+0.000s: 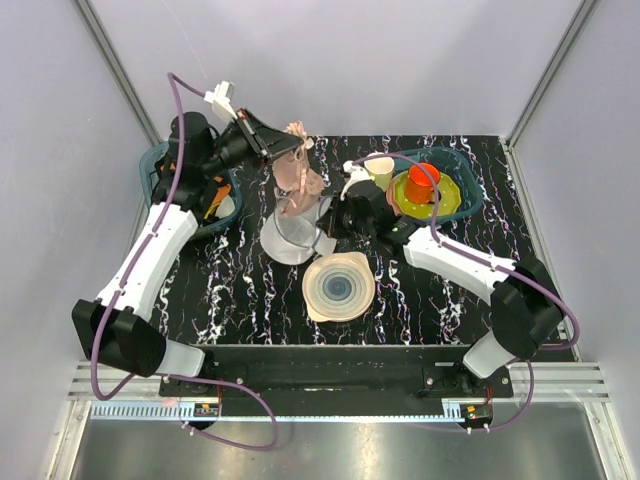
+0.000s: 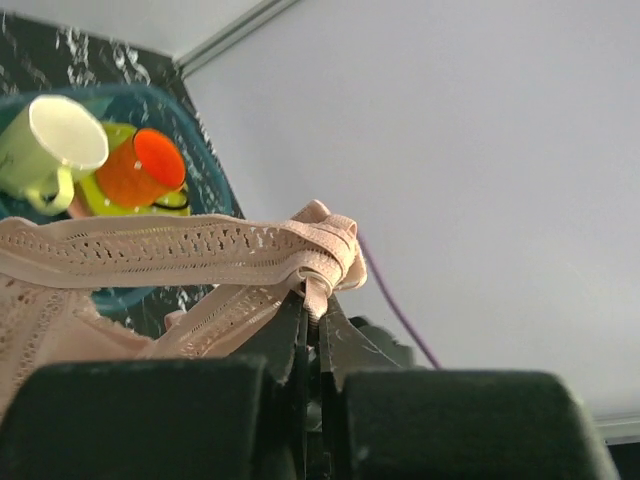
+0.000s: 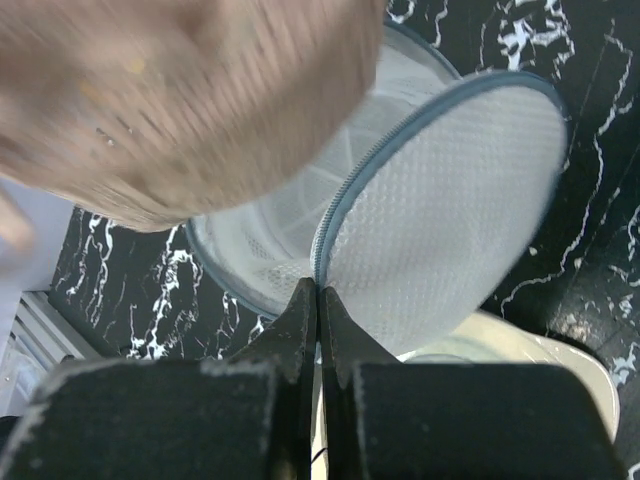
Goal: Unzip the laundry bag and remove the bra
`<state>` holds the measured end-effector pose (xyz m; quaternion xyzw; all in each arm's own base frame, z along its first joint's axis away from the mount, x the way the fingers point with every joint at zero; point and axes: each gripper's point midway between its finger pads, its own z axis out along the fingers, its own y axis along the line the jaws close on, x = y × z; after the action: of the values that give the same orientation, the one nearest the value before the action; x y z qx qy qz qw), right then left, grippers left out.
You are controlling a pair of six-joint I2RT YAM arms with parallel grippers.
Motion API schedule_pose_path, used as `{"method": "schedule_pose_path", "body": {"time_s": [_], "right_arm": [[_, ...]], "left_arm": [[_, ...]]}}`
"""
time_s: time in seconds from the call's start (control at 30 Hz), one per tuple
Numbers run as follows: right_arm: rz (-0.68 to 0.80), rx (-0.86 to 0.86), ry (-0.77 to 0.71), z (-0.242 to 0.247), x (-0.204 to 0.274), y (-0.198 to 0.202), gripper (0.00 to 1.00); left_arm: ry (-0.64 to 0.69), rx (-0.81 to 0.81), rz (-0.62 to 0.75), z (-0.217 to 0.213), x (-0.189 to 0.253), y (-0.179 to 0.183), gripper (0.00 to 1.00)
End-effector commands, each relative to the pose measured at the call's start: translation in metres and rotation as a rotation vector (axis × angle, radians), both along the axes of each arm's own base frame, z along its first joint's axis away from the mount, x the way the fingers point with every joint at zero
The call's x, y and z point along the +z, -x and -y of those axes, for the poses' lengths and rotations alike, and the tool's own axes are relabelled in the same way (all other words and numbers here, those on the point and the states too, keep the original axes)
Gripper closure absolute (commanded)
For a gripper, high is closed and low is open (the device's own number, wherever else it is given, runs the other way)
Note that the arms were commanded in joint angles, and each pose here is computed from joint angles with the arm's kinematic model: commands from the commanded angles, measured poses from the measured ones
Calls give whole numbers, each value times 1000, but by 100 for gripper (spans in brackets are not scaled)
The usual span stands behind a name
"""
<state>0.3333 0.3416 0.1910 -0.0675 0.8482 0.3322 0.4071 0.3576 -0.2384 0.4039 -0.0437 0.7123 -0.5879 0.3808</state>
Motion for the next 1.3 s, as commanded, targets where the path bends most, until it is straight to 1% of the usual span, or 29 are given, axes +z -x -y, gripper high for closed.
{"method": "schedule_pose_path", "body": {"time_s": [0.0, 0.17, 0.27, 0.33, 0.37, 0.43, 0.47, 0.53, 0.57, 0.63, 0.67, 0.8, 0.9, 1.03, 1.17, 1.27], "right_arm": [[31, -3, -56, 5, 18, 6, 100], [20, -13, -41, 15, 10, 14, 100], [14, -13, -31, 18, 5, 16, 100], [12, -15, -29, 19, 4, 18, 100], [16, -14, -30, 20, 5, 18, 100], [19, -13, -26, 21, 4, 19, 100], [20, -13, -25, 21, 4, 19, 100], [23, -10, -20, 22, 4, 19, 100], [23, -10, -22, 22, 4, 19, 100], [26, -9, -19, 22, 4, 19, 100], [25, -8, -18, 23, 3, 19, 100], [27, 2, -14, 21, 3, 19, 100], [23, 6, -15, 19, 2, 17, 100], [21, 11, -13, 18, 0, 16, 100], [15, 7, -6, 19, -4, 14, 100], [13, 5, -4, 21, -4, 13, 100]], "left_arm": [[29, 20, 142, -13, 52, 1, 100], [62, 71, 189, -31, 78, -4, 100], [55, 125, 226, -48, 94, -5, 100], [43, 185, 248, -68, 103, -10, 100], [23, 208, 238, -76, 101, -12, 100], [-15, 301, 266, -102, 109, -21, 100], [-37, 333, 233, -111, 103, -26, 100], [-80, 440, 251, -141, 109, -34, 100], [-97, 471, 232, -150, 105, -35, 100], [-141, 568, 240, -175, 107, -39, 100], [-159, 610, 215, -189, 102, -41, 100], [-209, 740, 203, -226, 99, -43, 100], [-234, 808, 184, -243, 90, -52, 100], [-292, 876, 126, -264, 61, -75, 100], [-291, 861, 47, -279, 18, -109, 100], [-320, 902, -13, -297, -12, -129, 100]]}}
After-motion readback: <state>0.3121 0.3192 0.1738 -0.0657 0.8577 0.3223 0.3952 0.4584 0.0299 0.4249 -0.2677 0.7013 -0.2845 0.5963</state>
